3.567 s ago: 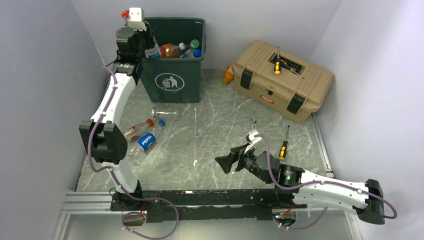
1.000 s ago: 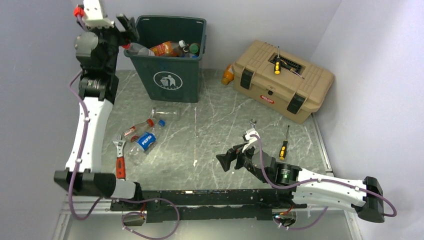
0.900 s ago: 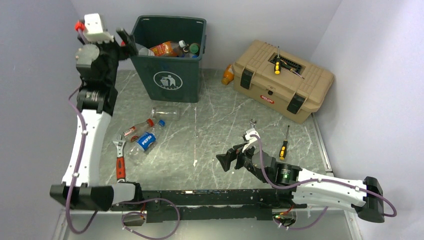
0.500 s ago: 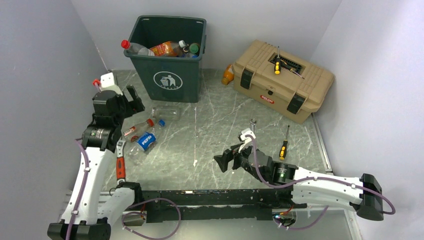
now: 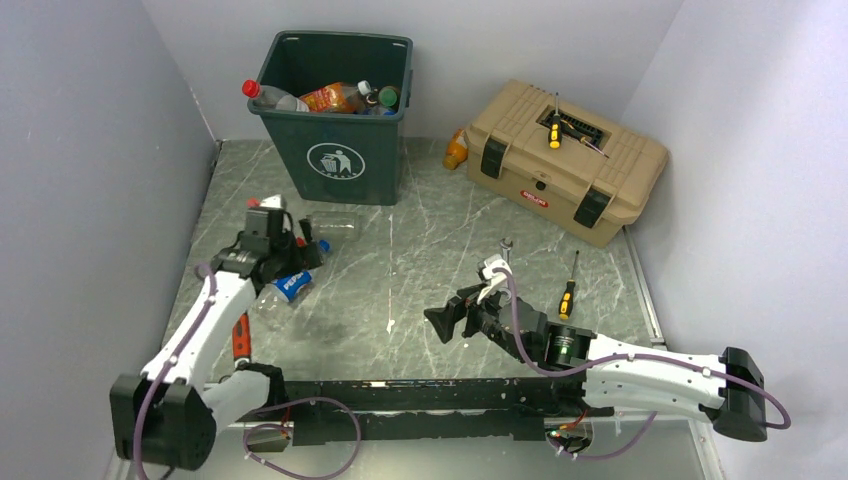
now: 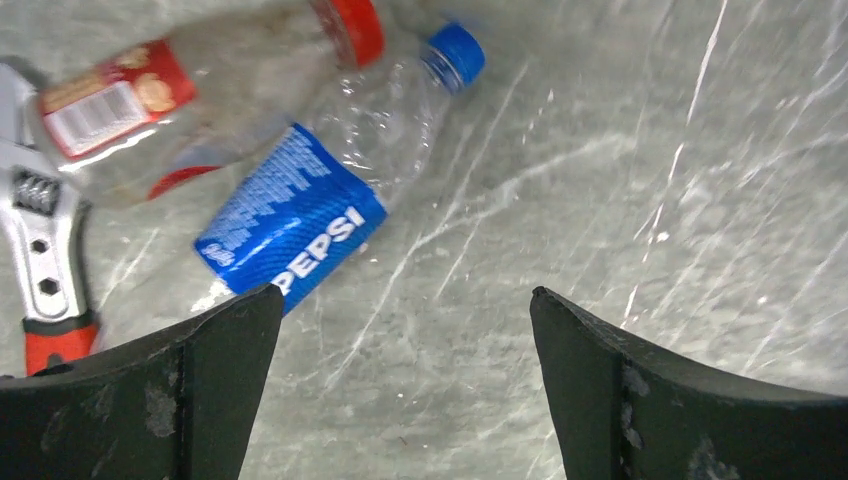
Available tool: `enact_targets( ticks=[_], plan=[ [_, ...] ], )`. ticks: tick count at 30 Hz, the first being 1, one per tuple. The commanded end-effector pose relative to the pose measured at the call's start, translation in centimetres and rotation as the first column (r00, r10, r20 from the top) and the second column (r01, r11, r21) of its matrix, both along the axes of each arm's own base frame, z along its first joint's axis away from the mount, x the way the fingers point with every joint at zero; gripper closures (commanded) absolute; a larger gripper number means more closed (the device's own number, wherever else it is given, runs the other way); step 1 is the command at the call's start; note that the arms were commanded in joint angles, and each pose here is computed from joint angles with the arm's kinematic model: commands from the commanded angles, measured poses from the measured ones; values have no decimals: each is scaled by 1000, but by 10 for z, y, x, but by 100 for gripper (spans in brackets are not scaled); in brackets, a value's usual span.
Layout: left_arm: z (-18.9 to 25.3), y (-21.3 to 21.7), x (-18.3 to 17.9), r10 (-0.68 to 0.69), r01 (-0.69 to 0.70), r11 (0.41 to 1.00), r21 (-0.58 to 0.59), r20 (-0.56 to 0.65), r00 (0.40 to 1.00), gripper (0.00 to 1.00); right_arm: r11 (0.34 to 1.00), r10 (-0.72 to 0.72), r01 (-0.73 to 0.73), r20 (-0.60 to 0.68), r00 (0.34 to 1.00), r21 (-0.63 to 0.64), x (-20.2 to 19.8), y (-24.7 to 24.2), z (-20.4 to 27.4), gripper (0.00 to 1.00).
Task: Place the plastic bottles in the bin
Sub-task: Pick up the plastic bottle at the center of the board.
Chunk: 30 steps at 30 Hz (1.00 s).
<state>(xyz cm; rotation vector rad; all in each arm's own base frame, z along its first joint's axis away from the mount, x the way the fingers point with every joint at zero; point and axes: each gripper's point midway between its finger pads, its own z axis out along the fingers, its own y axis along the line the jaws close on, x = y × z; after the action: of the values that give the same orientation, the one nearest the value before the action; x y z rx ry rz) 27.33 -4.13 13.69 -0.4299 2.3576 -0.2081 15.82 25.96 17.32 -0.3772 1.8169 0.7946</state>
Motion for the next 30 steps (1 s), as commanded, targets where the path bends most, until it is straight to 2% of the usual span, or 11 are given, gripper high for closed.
enact_targets(
  ticks=[1, 3, 6, 12, 18, 22, 30],
  plan=[
    [0, -23, 13, -131, 134, 979, 155, -27, 991, 1, 998, 3, -4, 16, 1000, 63, 1, 6, 16, 0],
    [-14, -28, 14, -169, 194, 952, 239, -119, 978, 1, 998, 2, -3, 21, 1000, 68, 1, 5, 16, 0],
    [-30, -29, 16, -192, 252, 926, 281, -222, 956, 1, 997, 1, -3, 27, 1000, 74, 2, 6, 17, 0],
    [-45, -9, 20, -161, 278, 881, 383, -310, 937, 1, 998, -2, 0, 22, 1000, 66, 2, 5, 14, 0],
    [-68, -4, 25, -186, 307, 905, 293, -377, 907, 1, 998, -16, 14, 38, 999, 57, 3, -1, 14, 0],
    [-87, -6, 25, -190, 311, 913, 263, -400, 896, 6, 998, -16, 14, 41, 999, 56, 3, -1, 15, 0],
    [-107, -22, 17, -242, 341, 925, 170, -431, 870, 30, 998, -24, 22, 43, 999, 52, 4, -3, 15, 0]
  ],
)
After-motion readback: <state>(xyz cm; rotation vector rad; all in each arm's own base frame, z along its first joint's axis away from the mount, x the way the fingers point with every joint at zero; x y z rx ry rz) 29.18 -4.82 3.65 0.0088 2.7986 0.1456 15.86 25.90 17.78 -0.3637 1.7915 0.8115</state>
